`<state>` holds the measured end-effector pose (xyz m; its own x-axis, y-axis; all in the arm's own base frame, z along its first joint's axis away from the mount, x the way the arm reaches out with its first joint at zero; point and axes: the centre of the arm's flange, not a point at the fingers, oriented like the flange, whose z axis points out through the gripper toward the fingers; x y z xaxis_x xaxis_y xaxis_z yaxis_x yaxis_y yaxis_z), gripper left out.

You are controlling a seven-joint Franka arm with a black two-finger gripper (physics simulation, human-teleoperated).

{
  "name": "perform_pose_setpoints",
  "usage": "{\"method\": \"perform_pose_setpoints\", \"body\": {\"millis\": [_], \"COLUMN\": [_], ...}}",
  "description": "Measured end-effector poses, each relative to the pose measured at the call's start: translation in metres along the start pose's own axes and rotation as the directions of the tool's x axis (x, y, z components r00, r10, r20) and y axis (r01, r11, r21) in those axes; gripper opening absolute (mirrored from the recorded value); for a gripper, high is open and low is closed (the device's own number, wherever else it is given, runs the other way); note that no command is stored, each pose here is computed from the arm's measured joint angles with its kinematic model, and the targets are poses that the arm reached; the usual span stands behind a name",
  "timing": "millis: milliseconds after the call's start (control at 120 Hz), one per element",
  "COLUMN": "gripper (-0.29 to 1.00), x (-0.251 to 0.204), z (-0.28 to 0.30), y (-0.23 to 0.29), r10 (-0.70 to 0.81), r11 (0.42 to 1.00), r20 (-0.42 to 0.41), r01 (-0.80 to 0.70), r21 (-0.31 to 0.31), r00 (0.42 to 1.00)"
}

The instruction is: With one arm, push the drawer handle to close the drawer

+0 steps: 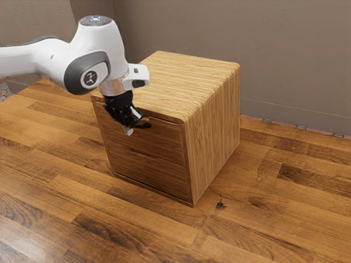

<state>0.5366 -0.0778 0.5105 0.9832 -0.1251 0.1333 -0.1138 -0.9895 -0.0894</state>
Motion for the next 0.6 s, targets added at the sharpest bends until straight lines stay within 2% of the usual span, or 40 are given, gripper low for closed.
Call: {"method": "perform_pose_setpoints", "body": {"millis": [75,133,225,283,458,600], "gripper": [-0.08,-0.08,-0.08,-0.04,0.33,0.51], "x": [-0.02,-0.032,-0.024,-0.015,0.0,-0.005], "z": [-0.018,-0.059,-0.134,-0.161,-0.18,-0.183], "y": [-0.005,-0.008,-0.019,-0.041,-0.066,-0.066], "r10": [-0.026,-0.046,-0.077,-0.118,-0.157,-0.157], "r11": [1.0,0.999,0.997,0.993,0.987,0.987], "r20": [-0.008,-0.031,-0.054,-0.028,0.075,0.127], "r01": [0.026,0.045,0.076,0.117,0.16,0.161], "r21": [-0.015,-0.021,-0.03,-0.033,-0.029,-0.024], "r00": [1.0,0.998,0.996,0.993,0.985,0.979]}}
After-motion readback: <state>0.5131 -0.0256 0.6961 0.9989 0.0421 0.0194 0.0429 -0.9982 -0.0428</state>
